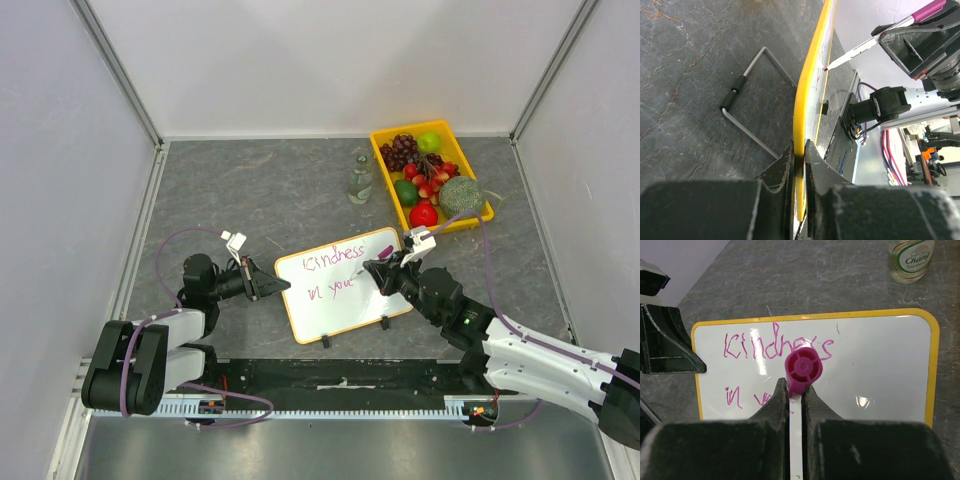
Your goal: Write a sentence on the whiteboard
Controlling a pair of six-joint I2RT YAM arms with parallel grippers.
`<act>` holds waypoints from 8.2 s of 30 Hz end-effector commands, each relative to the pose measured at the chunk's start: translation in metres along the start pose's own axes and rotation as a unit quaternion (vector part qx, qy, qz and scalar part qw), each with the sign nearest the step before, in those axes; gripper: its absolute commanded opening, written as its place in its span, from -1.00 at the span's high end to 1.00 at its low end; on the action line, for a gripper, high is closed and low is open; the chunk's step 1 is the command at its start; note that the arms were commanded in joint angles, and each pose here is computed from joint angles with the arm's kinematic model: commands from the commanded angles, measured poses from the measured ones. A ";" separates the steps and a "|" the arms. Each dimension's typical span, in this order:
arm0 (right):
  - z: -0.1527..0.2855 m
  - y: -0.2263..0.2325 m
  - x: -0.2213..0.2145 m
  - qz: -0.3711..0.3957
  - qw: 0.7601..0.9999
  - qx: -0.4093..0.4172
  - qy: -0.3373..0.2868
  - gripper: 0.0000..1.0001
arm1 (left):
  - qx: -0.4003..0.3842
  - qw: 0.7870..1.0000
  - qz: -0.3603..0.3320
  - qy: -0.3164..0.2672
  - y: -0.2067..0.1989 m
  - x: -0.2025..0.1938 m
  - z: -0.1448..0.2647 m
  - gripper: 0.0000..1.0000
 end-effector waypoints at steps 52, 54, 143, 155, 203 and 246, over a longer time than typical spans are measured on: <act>0.002 -0.009 0.016 -0.011 0.998 -0.039 -0.049 1.00 | 0.002 1.000 -0.005 -0.001 0.002 0.003 -0.002 0.96; 0.002 -0.010 0.017 -0.010 0.998 -0.042 -0.050 1.00 | 0.002 1.000 -0.005 -0.002 0.002 0.003 -0.002 0.96; 0.017 -0.032 0.004 0.039 0.999 -0.016 0.019 1.00 | 0.002 1.000 -0.002 -0.001 0.002 0.003 -0.002 0.96; 0.023 -0.034 0.000 0.032 0.999 -0.013 0.023 1.00 | 0.003 1.000 -0.001 0.000 0.003 0.002 -0.002 0.96; 0.023 -0.040 0.001 0.030 0.998 -0.043 0.017 1.00 | 0.002 1.000 -0.002 -0.001 0.003 0.003 -0.002 0.96; 0.024 -0.040 0.026 0.030 0.996 -0.079 -0.034 1.00 | 0.002 1.000 0.000 0.000 0.003 0.003 -0.003 0.96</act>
Point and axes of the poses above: each gripper's point midway between its finger pads, its own z axis back along the fingers, its own y axis along the line the jaws close on, x = y × z, the point moved 7 cm from there along z, back along the fingers, and after that the axes turned 8 degrees about -z, right-handed, at the moved point
